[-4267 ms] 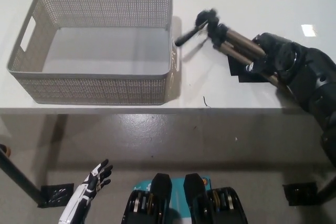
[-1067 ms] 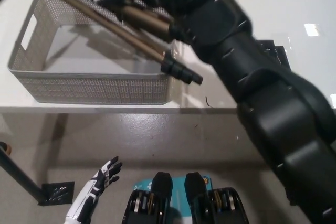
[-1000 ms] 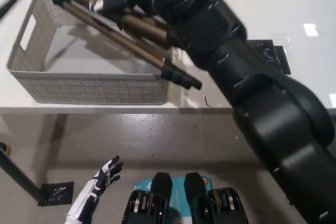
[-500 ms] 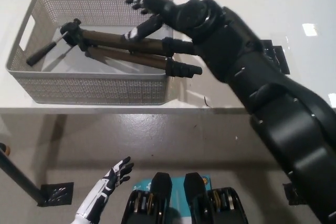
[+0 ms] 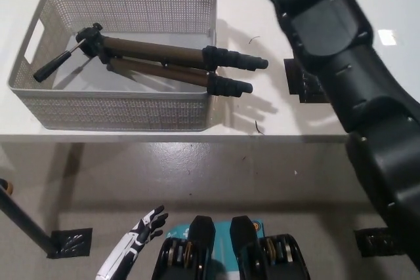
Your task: The robot uses its right hand to pick the tripod on the desk and places it into a rectangular container on the left.
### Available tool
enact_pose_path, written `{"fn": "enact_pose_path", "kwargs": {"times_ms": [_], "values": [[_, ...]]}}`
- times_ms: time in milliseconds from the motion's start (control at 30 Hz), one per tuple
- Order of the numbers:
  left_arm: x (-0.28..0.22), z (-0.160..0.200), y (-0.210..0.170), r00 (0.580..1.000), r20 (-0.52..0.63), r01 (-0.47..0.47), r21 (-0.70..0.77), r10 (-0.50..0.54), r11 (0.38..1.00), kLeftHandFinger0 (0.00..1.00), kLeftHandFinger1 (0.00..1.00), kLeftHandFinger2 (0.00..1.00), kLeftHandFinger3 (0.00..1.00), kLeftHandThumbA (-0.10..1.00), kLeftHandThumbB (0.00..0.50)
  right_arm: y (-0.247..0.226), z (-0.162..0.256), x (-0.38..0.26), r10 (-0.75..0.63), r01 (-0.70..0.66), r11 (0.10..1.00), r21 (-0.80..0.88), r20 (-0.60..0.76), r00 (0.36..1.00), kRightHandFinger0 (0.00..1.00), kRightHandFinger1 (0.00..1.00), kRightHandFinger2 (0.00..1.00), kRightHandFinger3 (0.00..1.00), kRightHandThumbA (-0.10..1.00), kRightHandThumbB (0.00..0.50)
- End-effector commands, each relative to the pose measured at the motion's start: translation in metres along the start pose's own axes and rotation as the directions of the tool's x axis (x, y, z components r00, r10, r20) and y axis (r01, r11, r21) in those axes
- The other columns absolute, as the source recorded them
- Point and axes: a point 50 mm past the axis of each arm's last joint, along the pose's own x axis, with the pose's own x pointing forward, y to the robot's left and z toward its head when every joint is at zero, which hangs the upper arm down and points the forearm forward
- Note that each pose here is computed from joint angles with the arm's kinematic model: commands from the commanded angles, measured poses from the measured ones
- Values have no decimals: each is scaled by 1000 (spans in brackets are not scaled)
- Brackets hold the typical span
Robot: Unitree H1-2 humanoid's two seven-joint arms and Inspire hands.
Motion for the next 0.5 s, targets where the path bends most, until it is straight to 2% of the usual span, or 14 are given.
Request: {"fn": "enact_pose_path", "kwargs": {"times_ms": [0, 33, 100, 133, 200, 233, 267, 300, 400, 467], "values": [[-2, 4, 5, 998, 53, -21, 34, 20, 999, 1000, 1000, 1000, 1000, 1000, 500, -138, 129, -136, -314, 254, 949, 184, 567, 762, 1000, 1000, 1000, 1000, 1000, 356], [-2, 3, 4, 998, 53, -25, 31, 23, 999, 1000, 1000, 1000, 1000, 1000, 500, -143, 130, -150, -328, 269, 945, 188, 588, 740, 1000, 1000, 1000, 1000, 1000, 333], [-5, 1, 4, 999, 48, -28, 23, 26, 999, 1000, 1000, 1000, 1000, 1000, 500, -152, 127, -186, -388, 329, 920, 213, 618, 683, 1000, 1000, 1000, 1000, 1000, 380], [-4, 0, 5, 999, 43, -28, 19, 27, 999, 1000, 1000, 1000, 1000, 1000, 500, -159, 122, -215, -431, 384, 896, 221, 639, 637, 1000, 1000, 1000, 1000, 1000, 372], [-5, -2, 3, 999, 36, -34, 25, 33, 999, 1000, 1000, 1000, 1000, 1000, 500, -162, 110, -248, -443, 411, 886, 216, 658, 609, 1000, 1000, 1000, 1000, 1000, 422], [-5, -2, 4, 999, 34, -35, 30, 34, 999, 1000, 1000, 1000, 1000, 1000, 500, -161, 104, -260, -447, 418, 882, 216, 661, 602, 1000, 1000, 1000, 1000, 1000, 427], [-7, -3, 4, 999, 30, -38, 32, 37, 999, 1000, 1000, 1000, 1000, 1000, 500, -157, 95, -274, -453, 426, 878, 216, 661, 599, 1000, 1000, 1000, 1000, 1000, 408], [-10, -4, 5, 999, 26, -38, 34, 38, 999, 1000, 1000, 1000, 1000, 1000, 500, -149, 79, -297, -452, 429, 878, 214, 665, 594, 1000, 1000, 1000, 1000, 1000, 365], [-12, -5, 6, 999, 25, -35, 8, 34, 999, 1000, 1000, 1000, 1000, 1000, 500, -117, 44, -360, -473, 446, 866, 227, 661, 582, 1000, 1000, 1000, 1000, 1000, 381], [-11, -6, 6, 999, 24, -34, -2, 34, 999, 1000, 1000, 1000, 1000, 1000, 500, -101, 31, -385, -473, 447, 865, 226, 662, 581, 1000, 1000, 1000, 1000, 1000, 371]]}}
